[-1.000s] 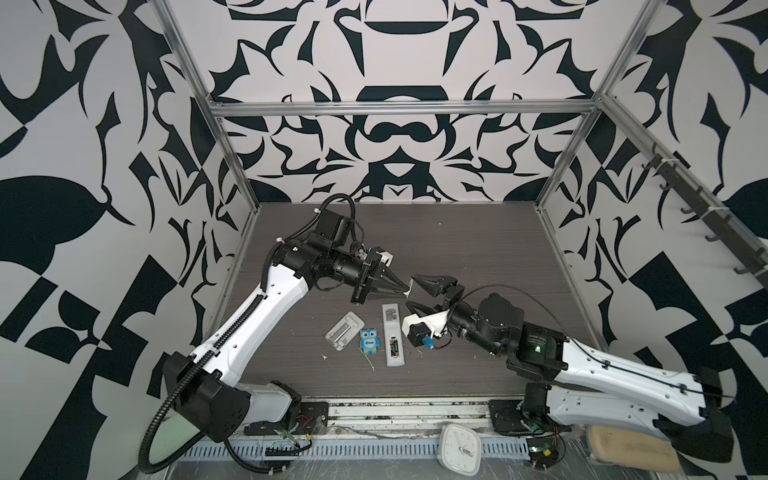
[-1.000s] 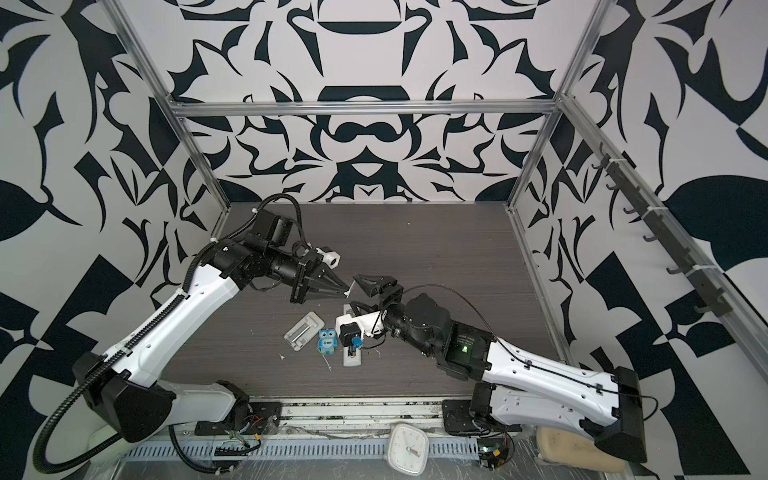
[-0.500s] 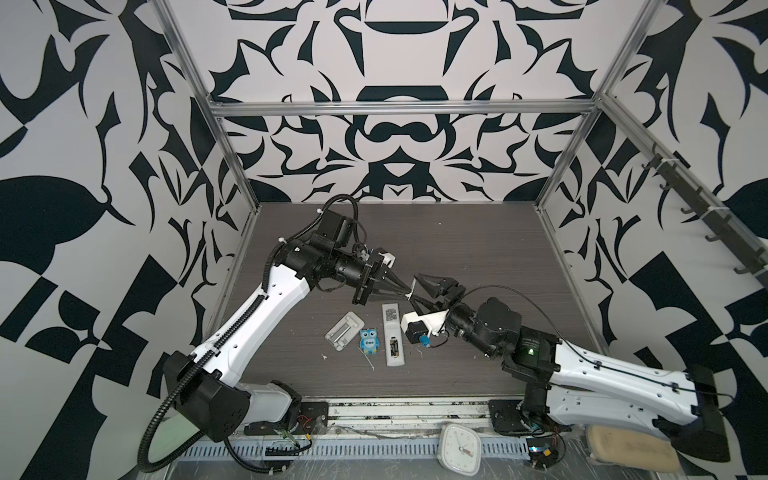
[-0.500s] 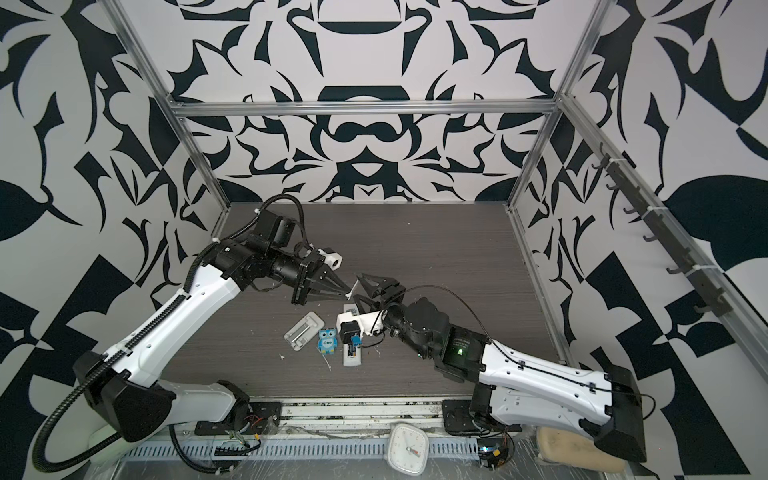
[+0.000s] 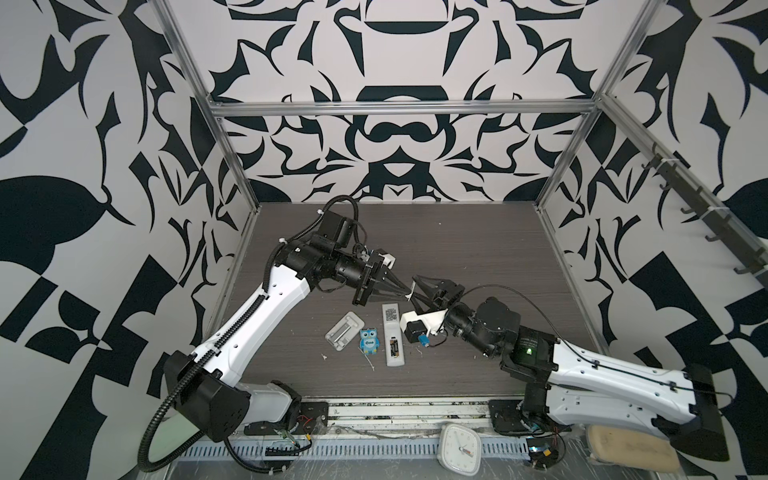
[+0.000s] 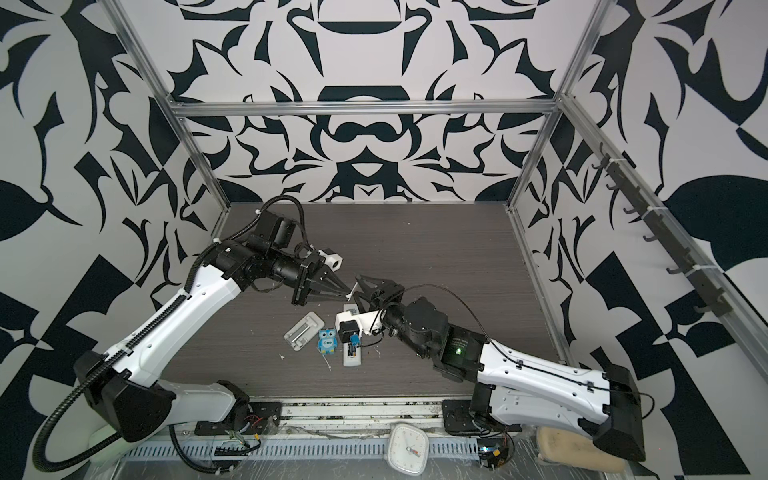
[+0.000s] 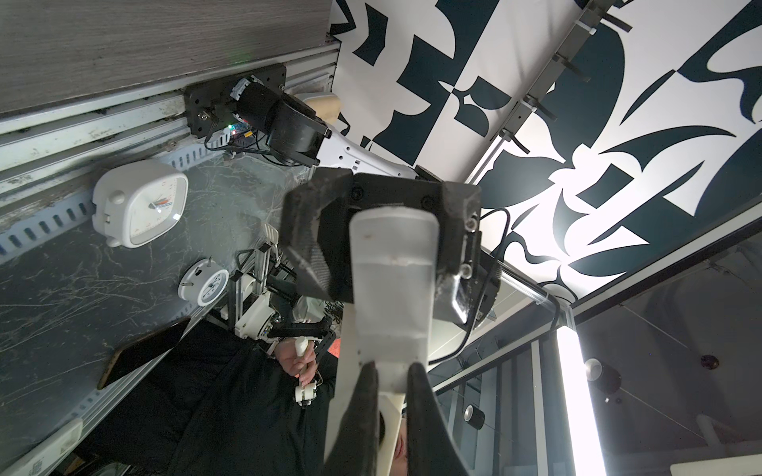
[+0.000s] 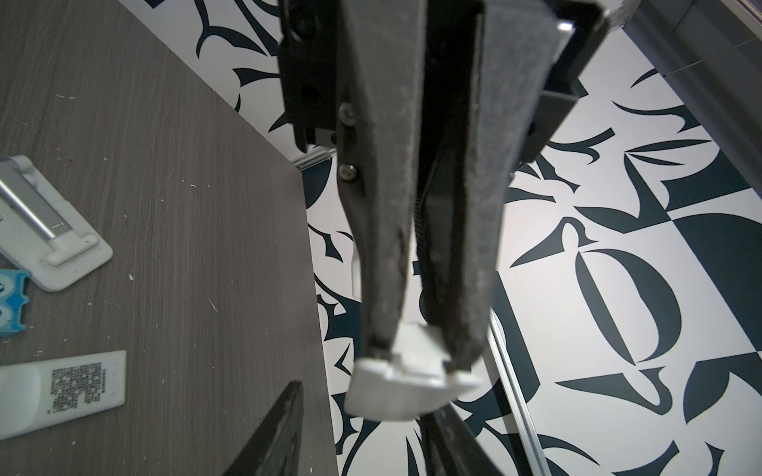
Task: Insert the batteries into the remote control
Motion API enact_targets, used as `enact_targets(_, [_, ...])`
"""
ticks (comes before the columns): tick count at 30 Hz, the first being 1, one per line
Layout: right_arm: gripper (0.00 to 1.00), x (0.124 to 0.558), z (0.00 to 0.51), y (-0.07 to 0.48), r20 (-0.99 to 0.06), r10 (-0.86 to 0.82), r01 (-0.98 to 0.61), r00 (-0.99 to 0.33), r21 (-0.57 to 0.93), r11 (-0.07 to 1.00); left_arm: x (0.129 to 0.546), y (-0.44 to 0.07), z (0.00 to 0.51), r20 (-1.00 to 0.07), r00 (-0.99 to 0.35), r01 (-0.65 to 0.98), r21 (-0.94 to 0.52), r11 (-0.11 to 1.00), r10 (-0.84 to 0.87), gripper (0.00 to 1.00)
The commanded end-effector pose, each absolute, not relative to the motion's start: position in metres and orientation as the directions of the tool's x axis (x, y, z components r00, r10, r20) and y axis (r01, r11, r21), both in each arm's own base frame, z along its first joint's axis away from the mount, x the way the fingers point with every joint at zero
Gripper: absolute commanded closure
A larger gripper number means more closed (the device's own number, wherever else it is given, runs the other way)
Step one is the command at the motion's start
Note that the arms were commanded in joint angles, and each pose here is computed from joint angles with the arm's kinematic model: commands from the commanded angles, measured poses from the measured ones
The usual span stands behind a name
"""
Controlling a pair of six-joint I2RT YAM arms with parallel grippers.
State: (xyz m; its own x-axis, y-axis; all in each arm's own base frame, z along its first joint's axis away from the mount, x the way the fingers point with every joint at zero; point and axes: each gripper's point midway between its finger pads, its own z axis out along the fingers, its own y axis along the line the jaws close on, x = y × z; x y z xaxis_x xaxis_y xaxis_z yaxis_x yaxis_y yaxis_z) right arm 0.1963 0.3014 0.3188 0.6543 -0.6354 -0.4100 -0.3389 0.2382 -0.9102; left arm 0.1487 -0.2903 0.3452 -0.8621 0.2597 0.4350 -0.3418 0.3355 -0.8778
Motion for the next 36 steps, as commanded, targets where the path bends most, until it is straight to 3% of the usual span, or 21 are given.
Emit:
enact_targets(1, [0.51, 0.195, 0.350, 0.302, -0.448, -0.593, -0.311, 0.669, -0.894, 0.324, 0.145, -0.291, 0.346, 0.461, -0.845, -0.363, -0.866, 0.344, 0.272, 0.92])
enact_targets(10, [0.51, 0.194, 0.354, 0.303, -0.459, -0.577, -0.315, 0.676, -0.887, 0.338, 0.148, -0.293, 0.345, 0.459, -0.845, -0.361, -0.868, 0.342, 0.274, 0.92])
enact_targets(28, [0.69, 0.194, 0.352, 0.302, -0.468, -0.581, -0.325, 0.666, -0.883, 0.339, 0.153, -0.297, 0.347, 0.455, -0.848, -0.357, -0.870, 0.341, 0.273, 0.90])
enact_targets(36, [0.75, 0.194, 0.350, 0.302, -0.466, -0.585, -0.327, 0.663, -0.884, 0.334, 0.156, -0.298, 0.347, 0.450, -0.852, -0.352, -0.871, 0.342, 0.268, 0.79])
